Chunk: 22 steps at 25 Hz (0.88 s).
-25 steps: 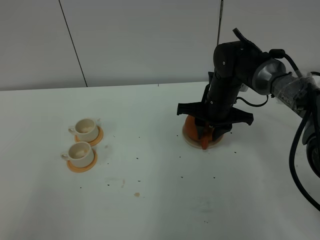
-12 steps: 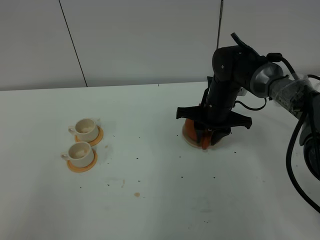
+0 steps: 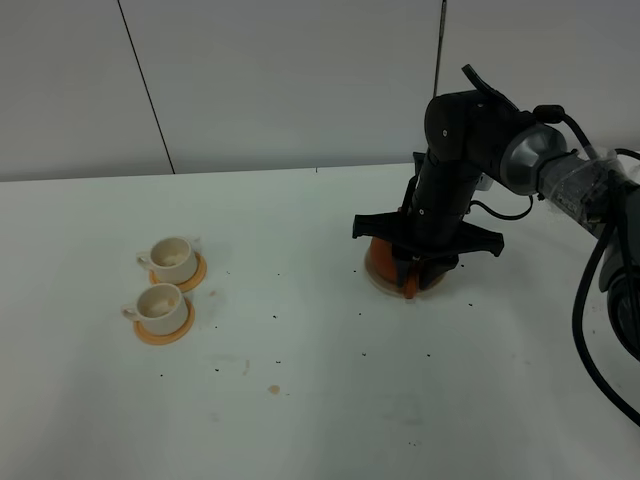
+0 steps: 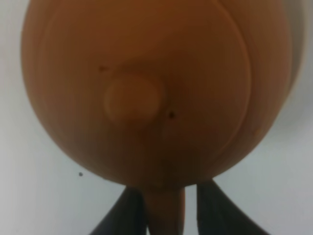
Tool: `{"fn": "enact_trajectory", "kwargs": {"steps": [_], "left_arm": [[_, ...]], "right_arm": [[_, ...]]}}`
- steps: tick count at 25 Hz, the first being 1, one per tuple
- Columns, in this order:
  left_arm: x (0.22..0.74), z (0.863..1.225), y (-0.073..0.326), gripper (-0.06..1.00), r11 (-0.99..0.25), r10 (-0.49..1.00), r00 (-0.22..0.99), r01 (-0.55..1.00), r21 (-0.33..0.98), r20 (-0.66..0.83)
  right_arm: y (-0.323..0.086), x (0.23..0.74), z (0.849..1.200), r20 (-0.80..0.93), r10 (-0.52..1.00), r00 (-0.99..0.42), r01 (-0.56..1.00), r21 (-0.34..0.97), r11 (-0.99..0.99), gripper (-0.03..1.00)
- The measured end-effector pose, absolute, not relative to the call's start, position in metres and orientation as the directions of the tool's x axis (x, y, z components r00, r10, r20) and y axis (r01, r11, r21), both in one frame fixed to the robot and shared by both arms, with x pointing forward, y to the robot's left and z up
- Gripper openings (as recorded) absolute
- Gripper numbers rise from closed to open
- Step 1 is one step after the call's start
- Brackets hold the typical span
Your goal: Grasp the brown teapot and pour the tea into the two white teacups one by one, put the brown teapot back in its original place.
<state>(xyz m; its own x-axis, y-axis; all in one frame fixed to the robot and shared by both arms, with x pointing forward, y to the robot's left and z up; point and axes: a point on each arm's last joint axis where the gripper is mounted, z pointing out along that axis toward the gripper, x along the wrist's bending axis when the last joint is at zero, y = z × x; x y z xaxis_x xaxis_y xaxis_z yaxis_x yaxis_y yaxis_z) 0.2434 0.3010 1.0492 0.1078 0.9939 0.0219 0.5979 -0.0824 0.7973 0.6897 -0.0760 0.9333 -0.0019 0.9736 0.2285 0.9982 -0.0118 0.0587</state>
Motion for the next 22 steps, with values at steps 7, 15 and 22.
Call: {"fn": "enact_trajectory", "kwargs": {"steps": [7, 15, 22], "left_arm": [[0.2434, 1.0492, 0.301, 0.37, -0.082, 0.994, 0.108, 0.598, 0.797, 0.022], [0.2434, 1.0492, 0.301, 0.37, -0.082, 0.994, 0.108, 0.598, 0.797, 0.022], [0.2434, 1.0492, 0.301, 0.37, -0.082, 0.994, 0.108, 0.598, 0.797, 0.022]], "right_arm": [[-0.0761, 0.6897, 0.9333, 0.227, 0.974, -0.01, 0.998, 0.061, -0.004, 0.24], [-0.076, 0.6898, 0.9333, 0.228, 0.974, -0.013, 0.998, 0.062, -0.001, 0.13], [-0.076, 0.6897, 0.9333, 0.226, 0.973, -0.039, 0.997, 0.067, 0.024, 0.09]]}}
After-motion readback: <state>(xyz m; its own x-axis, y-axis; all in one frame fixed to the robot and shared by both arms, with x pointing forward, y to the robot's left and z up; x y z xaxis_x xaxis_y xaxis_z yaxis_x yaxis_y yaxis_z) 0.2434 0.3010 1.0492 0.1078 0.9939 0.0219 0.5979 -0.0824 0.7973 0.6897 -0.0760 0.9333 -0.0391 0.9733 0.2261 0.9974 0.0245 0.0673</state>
